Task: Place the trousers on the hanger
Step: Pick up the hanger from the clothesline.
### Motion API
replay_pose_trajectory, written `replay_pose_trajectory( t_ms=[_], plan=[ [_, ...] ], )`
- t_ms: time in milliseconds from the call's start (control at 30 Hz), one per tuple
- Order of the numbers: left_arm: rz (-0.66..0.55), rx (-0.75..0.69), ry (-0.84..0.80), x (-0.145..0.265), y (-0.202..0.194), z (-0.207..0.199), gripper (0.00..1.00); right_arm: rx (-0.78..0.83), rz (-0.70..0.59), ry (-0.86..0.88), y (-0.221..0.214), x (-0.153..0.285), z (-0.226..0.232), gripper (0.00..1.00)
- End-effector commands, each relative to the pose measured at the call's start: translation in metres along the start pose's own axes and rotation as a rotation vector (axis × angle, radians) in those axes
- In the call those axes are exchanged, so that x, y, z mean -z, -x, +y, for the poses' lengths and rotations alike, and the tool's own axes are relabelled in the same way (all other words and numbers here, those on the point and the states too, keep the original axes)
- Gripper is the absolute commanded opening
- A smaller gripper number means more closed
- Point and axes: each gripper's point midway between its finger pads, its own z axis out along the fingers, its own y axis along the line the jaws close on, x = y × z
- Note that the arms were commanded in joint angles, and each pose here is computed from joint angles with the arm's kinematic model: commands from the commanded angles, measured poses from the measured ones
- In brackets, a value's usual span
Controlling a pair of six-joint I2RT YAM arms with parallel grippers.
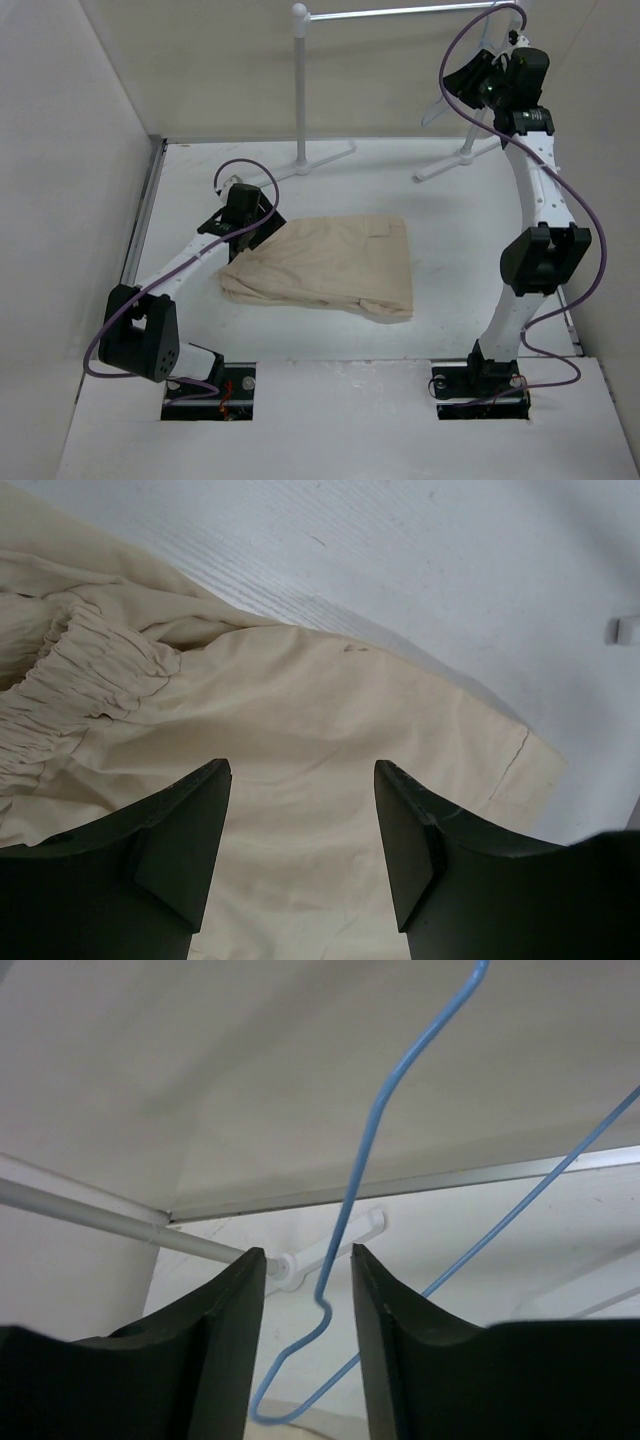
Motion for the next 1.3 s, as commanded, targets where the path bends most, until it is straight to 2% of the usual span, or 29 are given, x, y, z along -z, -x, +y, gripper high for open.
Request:
replay_pose_trajectory(
  t_ms=[0,133,233,433,567,767,967,1133,1267],
  plan=[
    [-0.037,-0.009,-0.060,0.006,0.017,-0.020,0.57,0.010,-0.034,0.065,0.014,-0.011,0.013,0.42],
    [-0.042,-0.008,-0.058,0.006,0.019,-0.019,0.57,0.007,-0.057,0.109,0.018,-0.015,0.023,0.14],
    [-0.048,-0.006,-0.060,0.007,0.021,-0.019,0.57,0.029,-0.096,0.161,0.029,-0.007,0.041,0.06],
    [-0.058,-0.022,-0.081,0.008,0.029,-0.029,0.59,0.099,-0.131,0.252,0.051,0.022,0.082,0.04],
    [-0.075,-0.031,-0.135,0.016,0.044,-0.053,0.60,0.098,-0.090,0.238,0.041,0.033,0.085,0.05],
    [-0.116,-0.076,-0.265,0.041,0.071,-0.113,0.58,0.060,0.004,0.178,-0.010,0.043,0.064,0.05],
    [-0.145,-0.186,-0.471,0.084,0.085,-0.199,0.49,0.055,0.067,0.141,-0.054,0.065,0.057,0.05],
    [-0.059,-0.302,-0.709,0.118,0.058,-0.288,0.48,0.036,0.158,0.083,-0.104,0.088,0.046,0.05],
    [0.054,-0.405,-0.804,0.114,0.009,-0.335,0.51,-0.059,0.255,0.060,-0.151,0.107,0.043,0.05]
  ],
)
